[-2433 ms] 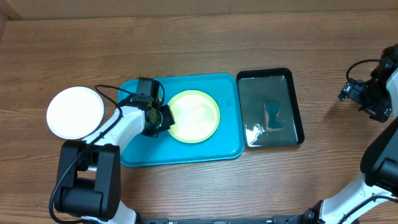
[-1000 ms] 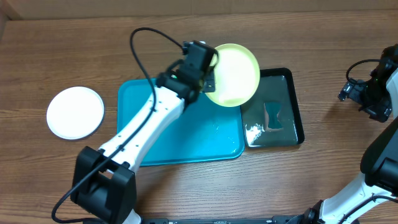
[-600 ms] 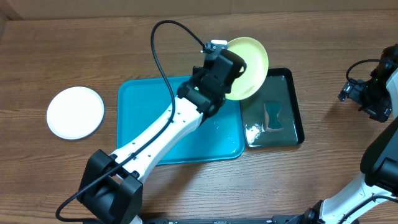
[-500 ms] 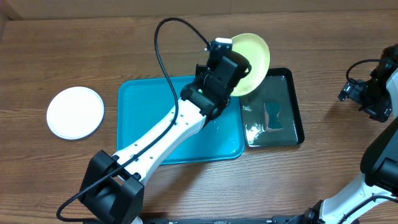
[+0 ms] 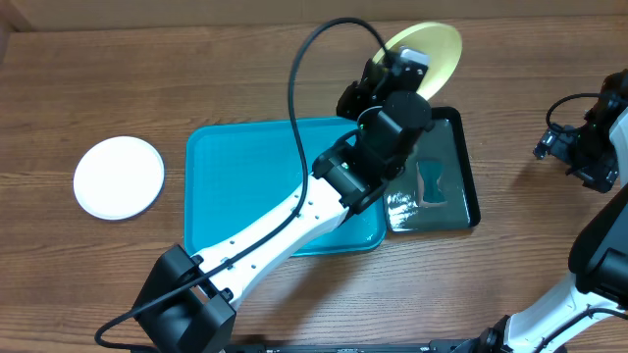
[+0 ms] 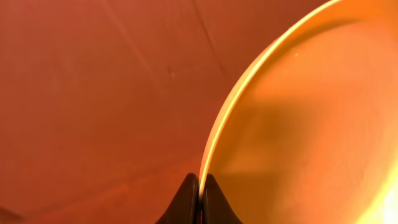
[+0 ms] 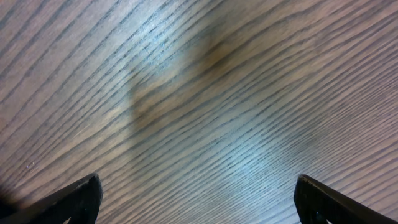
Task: Clean dirty plates on tray and stack at the side
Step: 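Lift the yellow plate with the left gripper and tip it over the black tray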
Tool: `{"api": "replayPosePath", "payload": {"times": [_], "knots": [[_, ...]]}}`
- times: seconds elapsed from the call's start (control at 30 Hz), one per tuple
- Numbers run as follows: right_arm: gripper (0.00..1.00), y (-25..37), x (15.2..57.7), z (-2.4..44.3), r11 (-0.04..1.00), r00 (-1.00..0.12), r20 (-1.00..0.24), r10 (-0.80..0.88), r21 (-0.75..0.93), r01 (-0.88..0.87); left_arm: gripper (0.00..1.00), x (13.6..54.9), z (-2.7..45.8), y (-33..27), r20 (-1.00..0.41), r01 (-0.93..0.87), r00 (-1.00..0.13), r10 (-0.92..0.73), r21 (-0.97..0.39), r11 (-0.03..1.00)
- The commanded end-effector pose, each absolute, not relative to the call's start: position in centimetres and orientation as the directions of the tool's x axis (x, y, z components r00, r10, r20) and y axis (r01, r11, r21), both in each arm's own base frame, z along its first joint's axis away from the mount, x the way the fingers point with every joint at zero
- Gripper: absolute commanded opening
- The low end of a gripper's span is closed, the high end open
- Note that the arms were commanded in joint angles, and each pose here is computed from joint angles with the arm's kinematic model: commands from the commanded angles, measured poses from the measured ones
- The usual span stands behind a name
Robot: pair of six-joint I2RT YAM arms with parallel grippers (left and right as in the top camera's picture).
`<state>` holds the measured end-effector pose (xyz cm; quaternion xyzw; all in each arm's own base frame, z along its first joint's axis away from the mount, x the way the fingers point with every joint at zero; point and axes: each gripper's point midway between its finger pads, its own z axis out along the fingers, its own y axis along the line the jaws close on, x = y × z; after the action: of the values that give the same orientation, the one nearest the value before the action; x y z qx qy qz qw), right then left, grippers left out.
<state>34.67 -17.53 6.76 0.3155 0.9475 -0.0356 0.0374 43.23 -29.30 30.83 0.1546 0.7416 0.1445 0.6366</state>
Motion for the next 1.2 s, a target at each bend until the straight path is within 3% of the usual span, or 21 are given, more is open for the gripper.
{"api": "replayPosePath", "payload": {"times": [0.0,0.33,0.63,1.0,1.17], "knots": [[1.00,-18.0,35.3,8.2,0.796,-0.792,-0.138,0.594,-0.038,0.604,0.04,43.0,33.3,-29.2,-0.799,-0.004,-0.094,0.594,0.597,0.802],[1.00,-18.0,35.3,8.2,0.796,-0.792,-0.138,0.594,-0.038,0.604,0.04,40.9,37.4,-32.1,-0.709,-0.039,0.052,0.704,0.703,0.711],[1.00,-18.0,35.3,8.2,0.796,-0.792,-0.139,0.594,-0.038,0.604,0.04,39.0,39.6,-33.7,-0.757,-0.056,0.135,0.639,0.638,0.768],[1.00,-18.5,36.4,8.4,0.795,-0.784,-0.189,0.591,-0.027,0.606,0.04,39.0,39.6,-33.7,-0.752,-0.057,0.135,0.645,0.644,0.763],[1.00,-18.7,36.8,8.4,0.795,-0.782,-0.204,0.589,-0.024,0.606,0.04,39.3,36.7,-34.0,-0.782,0.015,0.067,0.620,0.622,0.783]]}}
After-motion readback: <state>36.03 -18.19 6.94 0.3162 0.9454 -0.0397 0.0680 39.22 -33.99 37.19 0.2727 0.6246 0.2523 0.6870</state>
